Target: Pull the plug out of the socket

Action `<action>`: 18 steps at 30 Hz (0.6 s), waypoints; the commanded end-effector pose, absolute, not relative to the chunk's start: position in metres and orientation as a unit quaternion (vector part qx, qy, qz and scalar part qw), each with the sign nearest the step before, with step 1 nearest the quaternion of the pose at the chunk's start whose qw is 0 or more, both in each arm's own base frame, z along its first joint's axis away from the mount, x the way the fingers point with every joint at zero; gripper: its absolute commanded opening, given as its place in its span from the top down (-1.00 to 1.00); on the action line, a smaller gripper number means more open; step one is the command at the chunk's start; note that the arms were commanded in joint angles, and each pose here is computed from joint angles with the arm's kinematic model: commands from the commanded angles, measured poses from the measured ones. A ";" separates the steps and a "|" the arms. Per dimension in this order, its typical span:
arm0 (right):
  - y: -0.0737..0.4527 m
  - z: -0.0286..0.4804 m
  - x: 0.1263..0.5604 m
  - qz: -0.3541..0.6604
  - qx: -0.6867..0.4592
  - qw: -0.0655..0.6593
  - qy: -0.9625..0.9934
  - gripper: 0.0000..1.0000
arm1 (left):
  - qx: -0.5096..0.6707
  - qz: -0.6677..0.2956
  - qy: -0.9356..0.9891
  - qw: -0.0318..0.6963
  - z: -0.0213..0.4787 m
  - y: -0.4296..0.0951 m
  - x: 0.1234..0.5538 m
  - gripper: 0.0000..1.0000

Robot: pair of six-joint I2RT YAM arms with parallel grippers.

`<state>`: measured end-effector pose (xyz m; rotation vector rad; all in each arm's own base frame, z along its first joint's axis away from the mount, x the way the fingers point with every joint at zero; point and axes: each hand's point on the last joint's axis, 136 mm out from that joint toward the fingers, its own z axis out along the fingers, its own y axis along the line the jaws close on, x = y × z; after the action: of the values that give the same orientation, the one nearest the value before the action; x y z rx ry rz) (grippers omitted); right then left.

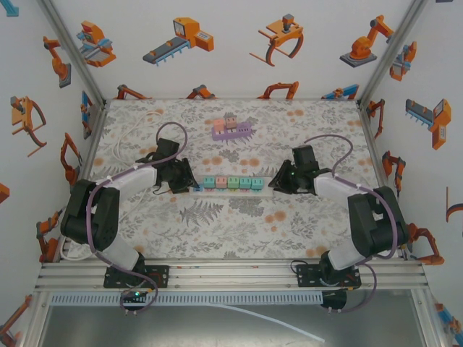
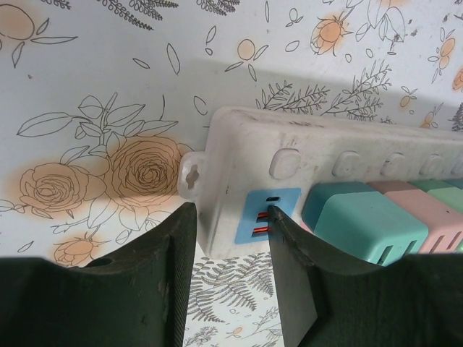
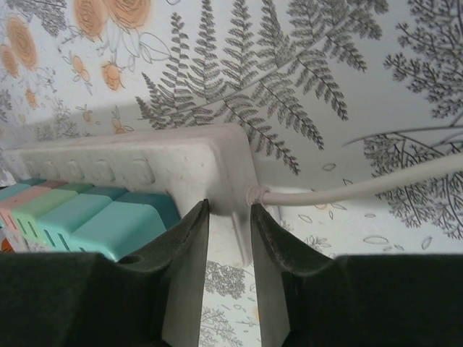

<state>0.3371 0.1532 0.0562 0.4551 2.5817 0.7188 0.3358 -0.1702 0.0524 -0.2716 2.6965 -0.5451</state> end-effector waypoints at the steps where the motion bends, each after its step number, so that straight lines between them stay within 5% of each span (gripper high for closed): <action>1: 0.150 0.084 0.337 0.239 0.143 0.226 0.933 0.27 | -0.097 -0.188 0.963 0.169 0.050 -0.165 0.321 0.09; 12: 0.171 0.232 0.375 0.222 -0.145 0.473 0.840 -0.17 | -0.055 -0.194 0.949 0.242 0.106 -0.161 0.330 -0.14; 18: 0.219 0.231 0.336 0.227 -0.434 0.498 0.716 -0.29 | -0.009 -0.169 0.955 0.244 0.104 -0.157 0.329 -0.17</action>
<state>0.3604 0.1920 0.2380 -0.6145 1.9620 0.5873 0.3299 -0.1612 0.1016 -0.1245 2.5947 -0.5243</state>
